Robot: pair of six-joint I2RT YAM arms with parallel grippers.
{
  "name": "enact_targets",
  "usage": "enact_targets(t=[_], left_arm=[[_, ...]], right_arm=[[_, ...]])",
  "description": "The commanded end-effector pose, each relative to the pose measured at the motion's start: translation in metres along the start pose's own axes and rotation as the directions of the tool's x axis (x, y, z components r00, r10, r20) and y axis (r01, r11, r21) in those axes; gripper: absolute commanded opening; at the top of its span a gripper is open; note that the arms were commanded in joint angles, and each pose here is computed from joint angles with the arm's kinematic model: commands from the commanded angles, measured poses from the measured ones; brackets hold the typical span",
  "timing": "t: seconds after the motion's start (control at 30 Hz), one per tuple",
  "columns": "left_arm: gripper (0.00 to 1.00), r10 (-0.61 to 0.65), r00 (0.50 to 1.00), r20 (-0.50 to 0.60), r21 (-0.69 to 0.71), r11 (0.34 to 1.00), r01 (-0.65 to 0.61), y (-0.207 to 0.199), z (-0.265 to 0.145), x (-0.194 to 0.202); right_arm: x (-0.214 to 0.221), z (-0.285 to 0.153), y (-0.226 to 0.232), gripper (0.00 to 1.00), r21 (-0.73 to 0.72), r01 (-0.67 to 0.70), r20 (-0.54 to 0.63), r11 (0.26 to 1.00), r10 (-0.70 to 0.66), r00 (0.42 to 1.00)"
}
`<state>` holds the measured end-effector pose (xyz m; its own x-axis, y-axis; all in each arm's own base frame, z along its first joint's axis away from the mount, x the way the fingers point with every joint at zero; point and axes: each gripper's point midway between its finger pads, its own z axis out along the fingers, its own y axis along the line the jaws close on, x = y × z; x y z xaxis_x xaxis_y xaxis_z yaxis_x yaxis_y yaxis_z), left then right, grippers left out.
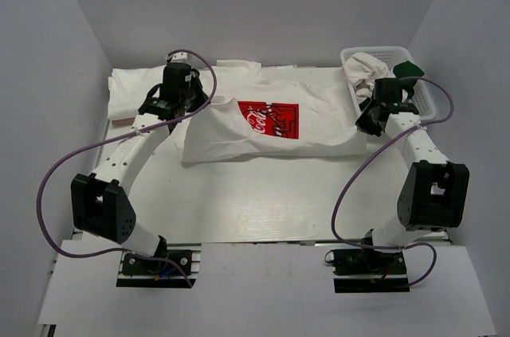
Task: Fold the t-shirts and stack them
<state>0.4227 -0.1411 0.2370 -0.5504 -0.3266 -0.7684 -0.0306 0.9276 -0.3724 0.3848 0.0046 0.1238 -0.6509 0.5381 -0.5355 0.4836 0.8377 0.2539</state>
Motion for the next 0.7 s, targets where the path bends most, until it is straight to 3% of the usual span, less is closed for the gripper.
enact_targets(t=[0.0, 0.1, 0.3, 0.43, 0.53, 0.67], left_arm=[[0.0, 0.04, 0.991, 0.126, -0.024, 0.999, -0.037, 0.0, 0.005, -0.034], [0.0, 0.089, 0.981, 0.172, -0.031, 0.996, -0.084, -0.001, 0.018, -0.045], [0.0, 0.155, 0.975, 0.158, -0.091, 0.986, -0.142, 0.01, 0.06, -0.046], [0.0, 0.158, 0.977, 0.145, -0.156, 0.978, -0.135, 0.024, 0.085, -0.046], [0.0, 0.156, 0.972, 0.177, -0.231, 0.966, -0.113, 0.04, 0.101, -0.054], [0.0, 0.159, 0.969, 0.192, -0.205, 0.972, -0.119, 0.042, 0.129, -0.06]], right_arm=[[-0.029, -0.007, 0.014, 0.0, -0.026, 0.009, 0.075, 1.0, -0.008, 0.997], [-0.034, -0.002, 0.016, 0.0, -0.011, 0.015, 0.071, 1.0, -0.015, 0.997], [-0.04, 0.011, 0.02, 0.0, 0.01, 0.014, 0.043, 1.0, -0.015, 0.999], [-0.046, 0.017, 0.026, 0.07, 0.008, 0.009, 0.042, 1.0, -0.01, 0.999], [-0.054, 0.018, 0.029, 0.07, 0.005, 0.007, 0.057, 1.0, -0.007, 0.998], [-0.061, 0.019, 0.034, 0.01, 0.001, 0.013, 0.068, 1.0, -0.013, 0.998]])
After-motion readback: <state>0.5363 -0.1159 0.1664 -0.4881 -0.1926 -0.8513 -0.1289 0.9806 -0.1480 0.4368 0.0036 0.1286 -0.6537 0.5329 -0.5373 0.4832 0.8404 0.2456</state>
